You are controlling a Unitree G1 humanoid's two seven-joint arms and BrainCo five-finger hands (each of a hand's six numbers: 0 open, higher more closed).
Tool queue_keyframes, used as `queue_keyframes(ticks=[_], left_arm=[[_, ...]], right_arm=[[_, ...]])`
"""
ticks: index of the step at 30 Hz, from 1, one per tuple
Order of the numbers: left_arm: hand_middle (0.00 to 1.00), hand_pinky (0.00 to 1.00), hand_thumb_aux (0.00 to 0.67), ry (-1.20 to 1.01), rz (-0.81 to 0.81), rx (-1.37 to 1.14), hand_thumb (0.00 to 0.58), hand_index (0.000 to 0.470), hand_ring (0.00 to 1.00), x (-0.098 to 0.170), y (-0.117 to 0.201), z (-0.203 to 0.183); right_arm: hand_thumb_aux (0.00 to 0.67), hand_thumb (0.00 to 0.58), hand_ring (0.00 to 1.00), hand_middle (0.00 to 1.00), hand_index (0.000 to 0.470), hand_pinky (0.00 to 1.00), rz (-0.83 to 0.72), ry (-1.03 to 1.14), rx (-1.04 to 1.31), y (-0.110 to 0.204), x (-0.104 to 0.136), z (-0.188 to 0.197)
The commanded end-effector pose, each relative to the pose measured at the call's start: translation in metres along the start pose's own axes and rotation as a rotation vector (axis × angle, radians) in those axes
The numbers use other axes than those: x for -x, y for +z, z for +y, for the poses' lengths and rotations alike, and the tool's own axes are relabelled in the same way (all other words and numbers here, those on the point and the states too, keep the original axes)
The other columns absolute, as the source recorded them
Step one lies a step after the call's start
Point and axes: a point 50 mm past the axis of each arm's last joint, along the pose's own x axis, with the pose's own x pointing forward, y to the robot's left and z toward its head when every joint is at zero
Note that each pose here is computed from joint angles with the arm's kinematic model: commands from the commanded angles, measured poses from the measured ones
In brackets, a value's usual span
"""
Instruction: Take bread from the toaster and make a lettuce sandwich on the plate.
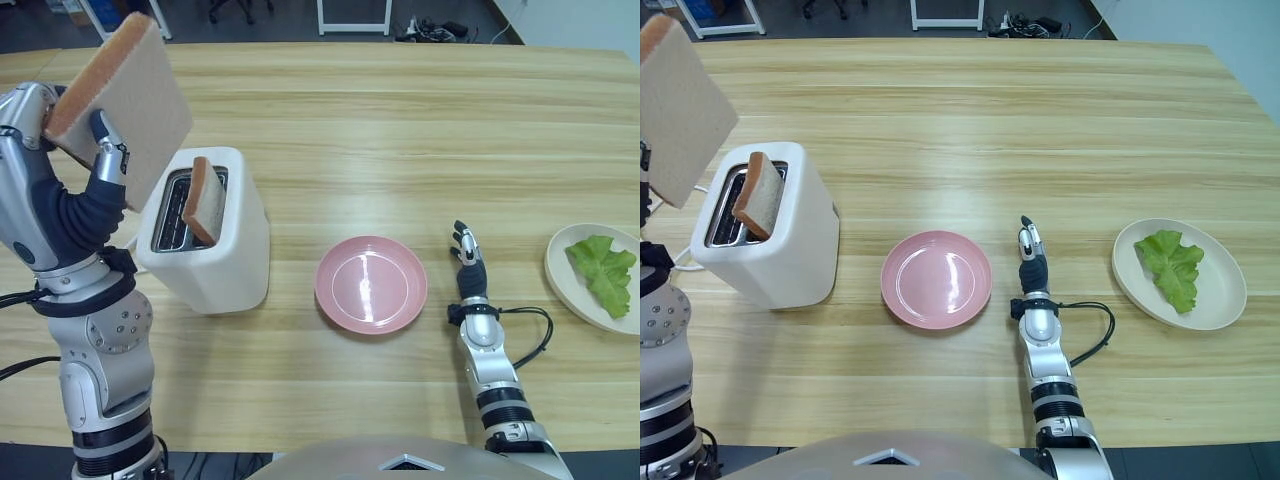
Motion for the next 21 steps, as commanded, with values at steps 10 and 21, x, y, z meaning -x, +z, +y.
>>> queue_keyframes(ticks=[10, 21], left_arm=[[1.0, 1.0, 0.67, -0.604, 0.438, 1.123, 0.58, 0.47, 1.0, 0.07, 0.065, -0.117], [1.0, 1.0, 0.67, -1.087, 0.614, 0.787, 0.58, 0.47, 1.0, 0.154, 0.041, -0.176]], right_arm=[[0.0, 0.0, 0.0, 0.0, 0.0, 0.0, 0.049, 0.015, 0.01, -0.008, 0.0, 0.0], [0.0, 0.0, 0.0, 0.0, 0.0, 0.0, 0.052, 0.015, 0.018, -0.007, 0.001, -0.002]])
